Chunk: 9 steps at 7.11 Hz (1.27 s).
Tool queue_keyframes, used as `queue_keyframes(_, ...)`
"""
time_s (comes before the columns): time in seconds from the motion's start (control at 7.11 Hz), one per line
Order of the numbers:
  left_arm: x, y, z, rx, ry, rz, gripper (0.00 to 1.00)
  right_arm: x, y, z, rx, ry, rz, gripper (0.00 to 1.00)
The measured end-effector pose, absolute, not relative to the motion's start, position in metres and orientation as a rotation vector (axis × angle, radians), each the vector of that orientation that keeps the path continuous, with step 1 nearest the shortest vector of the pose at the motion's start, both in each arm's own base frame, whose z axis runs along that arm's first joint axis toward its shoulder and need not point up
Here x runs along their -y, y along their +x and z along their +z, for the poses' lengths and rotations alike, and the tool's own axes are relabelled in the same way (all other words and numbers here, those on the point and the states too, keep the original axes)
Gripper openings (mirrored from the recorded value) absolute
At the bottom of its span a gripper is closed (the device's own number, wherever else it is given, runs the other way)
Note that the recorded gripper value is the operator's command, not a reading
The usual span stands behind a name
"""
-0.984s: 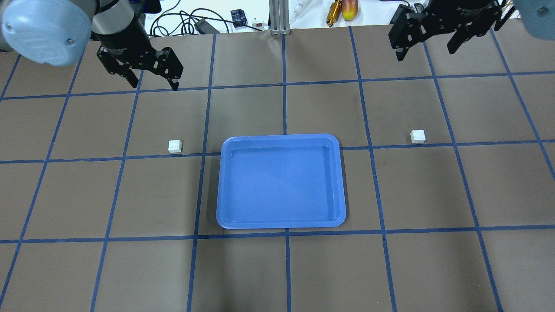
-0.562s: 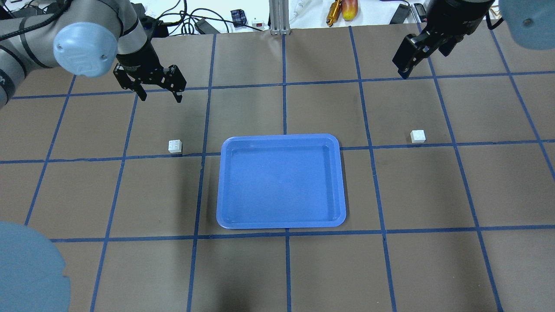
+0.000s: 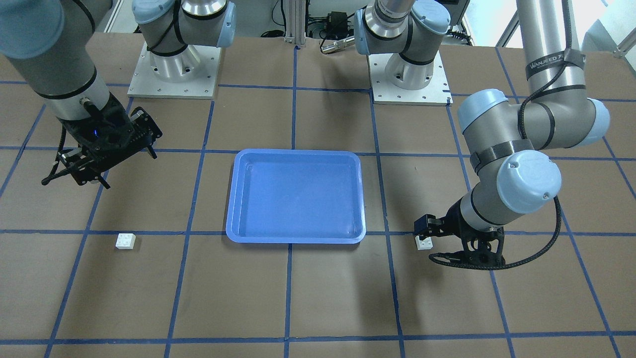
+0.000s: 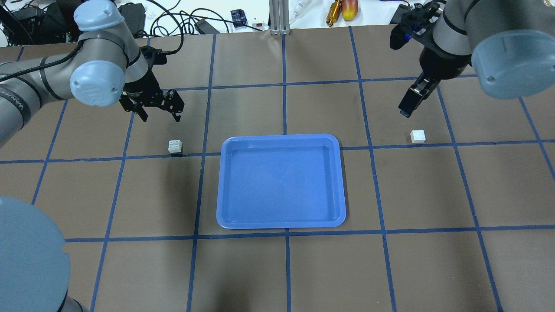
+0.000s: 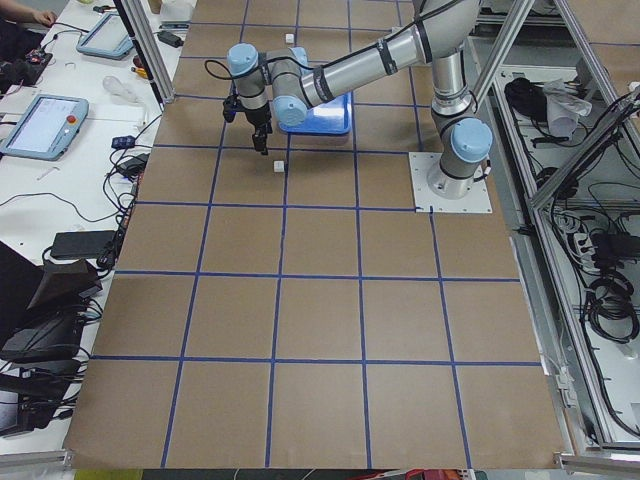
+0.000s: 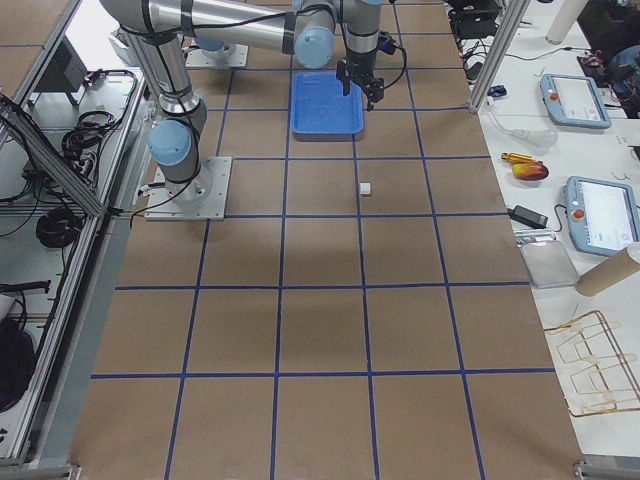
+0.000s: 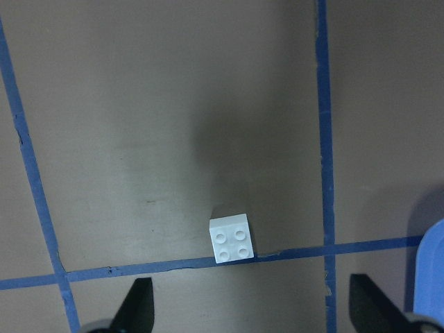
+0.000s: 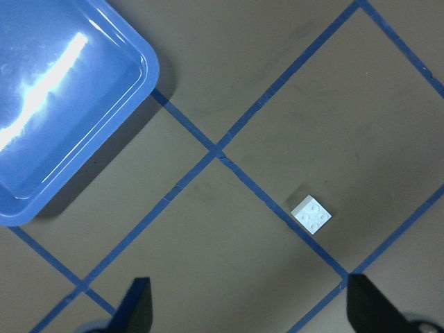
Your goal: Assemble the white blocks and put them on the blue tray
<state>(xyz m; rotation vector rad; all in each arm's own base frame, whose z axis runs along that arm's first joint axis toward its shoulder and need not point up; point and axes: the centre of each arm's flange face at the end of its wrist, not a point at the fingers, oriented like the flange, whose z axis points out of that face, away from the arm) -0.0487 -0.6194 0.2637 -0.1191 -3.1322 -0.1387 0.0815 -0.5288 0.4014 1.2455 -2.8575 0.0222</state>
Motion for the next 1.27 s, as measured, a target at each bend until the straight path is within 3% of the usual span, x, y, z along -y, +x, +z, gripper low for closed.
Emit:
queue_keyframes(0.28, 0.606, -0.046, 0.228, 3.132, -0.106, -0.15, 1.0, 0.537, 0.04, 0.352, 2.707, 1.59, 0.012, 1.0)
queue_keyframes(0.84, 0.601, -0.046, 0.19, 3.131, -0.082, -0.162, 0.98, 0.557, -0.046, 0.285, 2.482, 2.084, 0.292, 1.0)
queue_keyframes(0.98, 0.602, -0.046, 0.185, 3.13, -0.078, -0.168, 0.94, 0.563, -0.057, 0.27, 2.407, 2.171, 0.333, 1.0)
queue_keyframes(1.12, 0.602, -0.046, 0.181, 3.129, -0.067, -0.174, 0.75, 0.565, -0.064, 0.259, 2.373, 2.218, 0.357, 1.0)
queue_keyframes(1.27, 0.602, -0.046, 0.178, 3.128, -0.052, -0.182, 0.65, 0.565, -0.067, 0.249, 2.363, 2.25, 0.367, 1.0)
